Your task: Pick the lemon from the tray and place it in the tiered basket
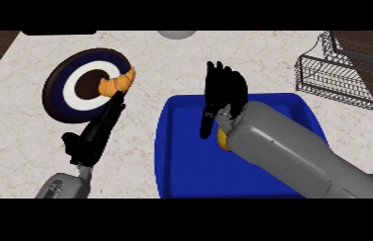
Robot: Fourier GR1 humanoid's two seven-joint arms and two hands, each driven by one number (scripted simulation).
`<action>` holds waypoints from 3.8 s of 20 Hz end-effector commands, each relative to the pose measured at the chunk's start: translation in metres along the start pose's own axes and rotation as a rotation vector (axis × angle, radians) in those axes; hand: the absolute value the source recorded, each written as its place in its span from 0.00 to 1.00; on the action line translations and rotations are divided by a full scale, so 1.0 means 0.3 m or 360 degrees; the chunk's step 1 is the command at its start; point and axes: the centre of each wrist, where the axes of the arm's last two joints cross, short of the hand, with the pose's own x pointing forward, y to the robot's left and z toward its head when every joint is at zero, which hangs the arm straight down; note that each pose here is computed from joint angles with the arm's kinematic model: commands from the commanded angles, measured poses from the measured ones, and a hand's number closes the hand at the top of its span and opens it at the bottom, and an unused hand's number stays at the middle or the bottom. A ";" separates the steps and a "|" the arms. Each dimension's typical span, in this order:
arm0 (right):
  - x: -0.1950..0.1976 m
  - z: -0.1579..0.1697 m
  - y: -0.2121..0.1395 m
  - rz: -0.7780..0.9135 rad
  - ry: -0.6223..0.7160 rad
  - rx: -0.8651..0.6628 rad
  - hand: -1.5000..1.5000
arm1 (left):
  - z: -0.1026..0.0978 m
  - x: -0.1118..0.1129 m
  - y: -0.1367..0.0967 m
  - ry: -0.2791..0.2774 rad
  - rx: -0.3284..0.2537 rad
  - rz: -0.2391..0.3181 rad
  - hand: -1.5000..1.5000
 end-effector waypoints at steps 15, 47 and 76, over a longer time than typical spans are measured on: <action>-0.111 -0.032 0.155 0.0022 0.0554 0.0133 0.00 | 0.008 -0.018 -0.038 -0.0016 -0.0026 -0.0004 0.50; -0.234 -0.071 0.296 -0.0155 0.0280 -0.0119 1.00 | 0.015 0.054 -0.015 -0.0024 -0.0030 0.0002 0.50; -1.804 0.319 -0.740 -0.0914 -0.0237 -0.0807 1.00 | -0.015 0.002 -0.026 -0.0037 -0.0068 0.0015 0.50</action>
